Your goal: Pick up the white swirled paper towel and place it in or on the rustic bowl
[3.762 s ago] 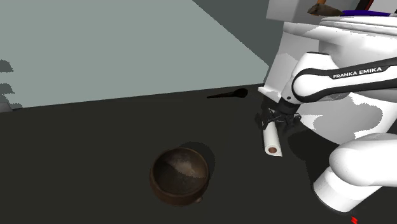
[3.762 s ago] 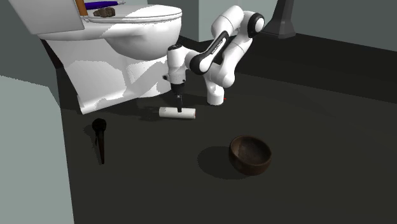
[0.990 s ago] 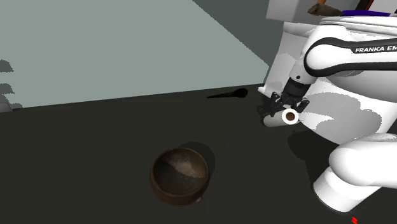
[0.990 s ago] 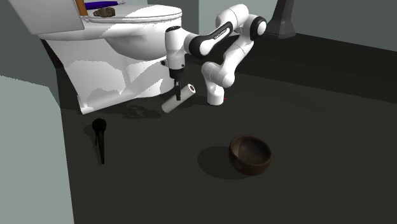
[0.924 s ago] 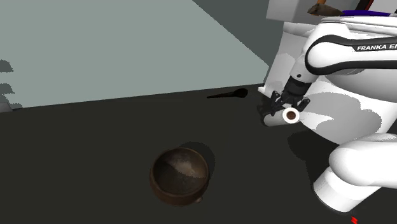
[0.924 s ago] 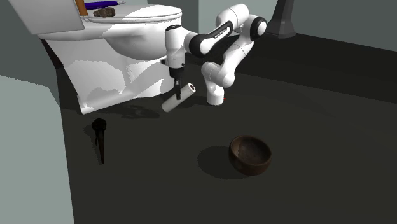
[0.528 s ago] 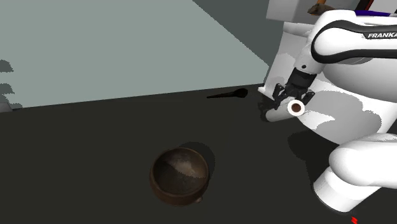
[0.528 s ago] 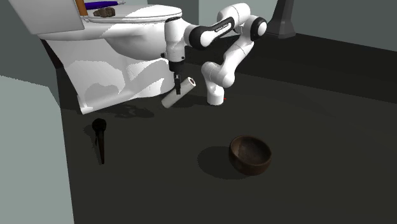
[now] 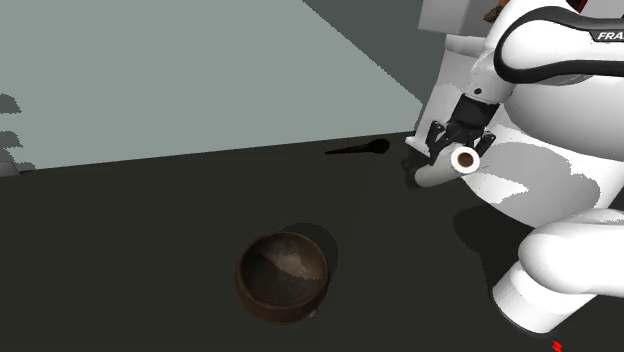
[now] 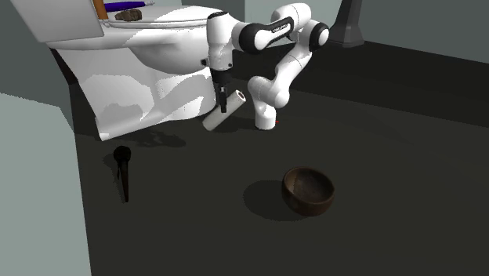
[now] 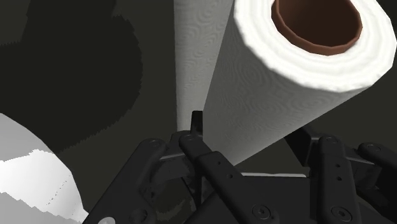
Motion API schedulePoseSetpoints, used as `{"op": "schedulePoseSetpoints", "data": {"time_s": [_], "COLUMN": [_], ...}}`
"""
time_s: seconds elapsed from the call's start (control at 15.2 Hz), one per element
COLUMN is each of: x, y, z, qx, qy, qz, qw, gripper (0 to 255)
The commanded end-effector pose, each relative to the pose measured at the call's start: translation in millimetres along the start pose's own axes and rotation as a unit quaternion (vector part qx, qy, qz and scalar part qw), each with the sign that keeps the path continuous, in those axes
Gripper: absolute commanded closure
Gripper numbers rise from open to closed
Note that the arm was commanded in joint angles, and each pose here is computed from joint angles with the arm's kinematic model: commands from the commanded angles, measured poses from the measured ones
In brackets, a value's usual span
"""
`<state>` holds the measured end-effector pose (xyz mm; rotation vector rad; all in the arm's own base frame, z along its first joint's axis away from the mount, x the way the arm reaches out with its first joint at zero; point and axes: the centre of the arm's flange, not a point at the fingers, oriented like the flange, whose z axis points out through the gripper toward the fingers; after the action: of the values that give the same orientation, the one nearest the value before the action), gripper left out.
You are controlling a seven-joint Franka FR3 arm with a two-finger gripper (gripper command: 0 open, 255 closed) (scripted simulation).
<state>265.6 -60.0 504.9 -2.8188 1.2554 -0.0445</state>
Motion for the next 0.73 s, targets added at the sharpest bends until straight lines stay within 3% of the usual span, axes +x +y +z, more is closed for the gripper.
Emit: {"op": "schedulePoseSetpoints", "data": {"time_s": [0.0, 0.66], "x": [-13.5, -96.1], "y": [-18.7, -121.5], "z": [1.1, 5.1], "qx": [0.000, 0.000], "qy": [0.000, 0.000], "qz": [0.000, 0.000], "qw": [1.0000, 1.0000], "gripper": [255, 255]}}
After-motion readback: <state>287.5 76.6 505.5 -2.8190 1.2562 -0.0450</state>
